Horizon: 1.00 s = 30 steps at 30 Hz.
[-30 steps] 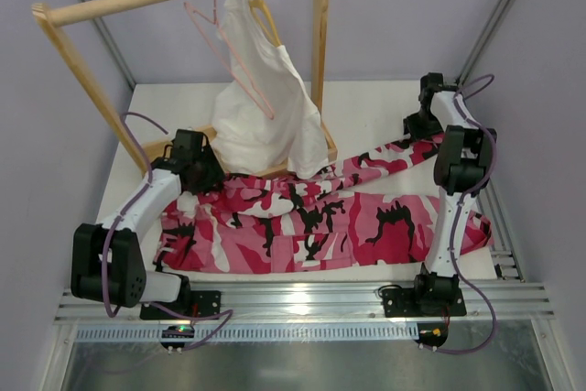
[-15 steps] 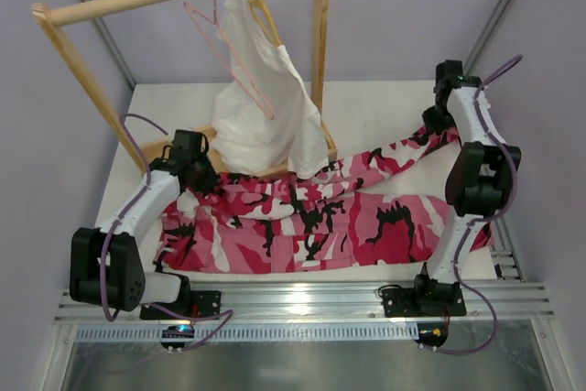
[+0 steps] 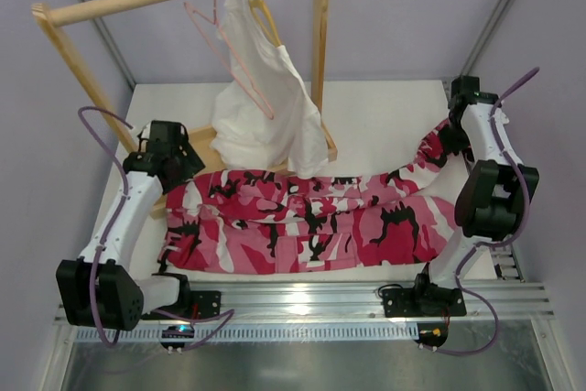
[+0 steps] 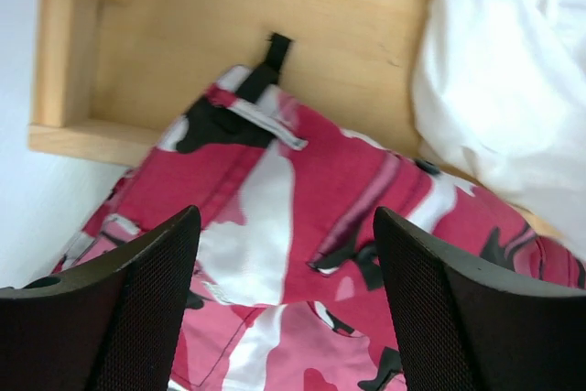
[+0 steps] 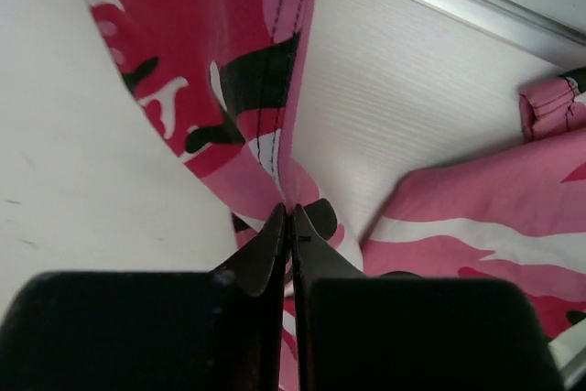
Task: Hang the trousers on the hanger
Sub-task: Fold the trousers
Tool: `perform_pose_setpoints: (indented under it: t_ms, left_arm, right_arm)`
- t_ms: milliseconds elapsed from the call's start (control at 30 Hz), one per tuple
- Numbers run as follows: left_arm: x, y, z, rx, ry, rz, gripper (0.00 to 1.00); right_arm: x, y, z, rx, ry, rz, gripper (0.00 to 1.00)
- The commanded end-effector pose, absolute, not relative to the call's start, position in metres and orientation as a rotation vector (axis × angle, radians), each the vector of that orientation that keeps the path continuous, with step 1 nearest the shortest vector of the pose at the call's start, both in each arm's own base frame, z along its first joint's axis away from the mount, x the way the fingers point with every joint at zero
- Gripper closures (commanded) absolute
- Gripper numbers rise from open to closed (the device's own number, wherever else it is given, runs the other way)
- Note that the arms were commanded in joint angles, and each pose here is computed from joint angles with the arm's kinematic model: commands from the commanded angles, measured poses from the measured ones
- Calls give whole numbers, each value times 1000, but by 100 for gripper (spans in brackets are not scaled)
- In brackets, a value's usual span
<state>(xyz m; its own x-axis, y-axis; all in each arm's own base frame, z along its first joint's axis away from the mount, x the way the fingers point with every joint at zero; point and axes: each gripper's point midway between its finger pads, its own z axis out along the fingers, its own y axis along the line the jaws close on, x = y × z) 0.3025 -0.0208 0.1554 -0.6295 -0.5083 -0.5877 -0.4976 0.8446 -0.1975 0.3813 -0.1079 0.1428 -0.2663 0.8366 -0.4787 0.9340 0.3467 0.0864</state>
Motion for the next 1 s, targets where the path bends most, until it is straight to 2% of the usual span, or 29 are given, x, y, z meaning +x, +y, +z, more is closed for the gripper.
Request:
perform_pose_setpoints:
  t_ms: [0,133,300,533,633,733,767,867,967]
  left_arm:
    - [285,5,152,-894,2359,55,23]
    - [286,-7,140,-899,2400,-18,21]
    - [286,-13,131,-834,2425,-57,29]
    - [267,-22,110,-856,2523,-80,33]
    - [266,-26,105,-842,2521,-97,39]
    - [265,-34,98,-842,2547,-138,59]
    - [264,-36,96,-841,2559,-143,75]
    - [257,-32,97,-866,2570,-109,98]
    - [249,-21,110,-894,2529,-41,100]
  right_arm:
    - [378,-107,148,1440,2174,-207,96]
    - [376,-102,134,1370,2213,-156,96]
    - [376,-100,135,1323,2234,-91,96]
    - [380,-96,143,1306,2227,-18,96]
    - [377,-95,140,1305,2233,-14,96]
    - [375,-94,139,1303,2234,-8,96]
    - [375,-94,139,1301,2236,-4,96]
    - [375,-94,143,1297,2231,2,96]
    - [375,-95,147,1292,2223,8,96]
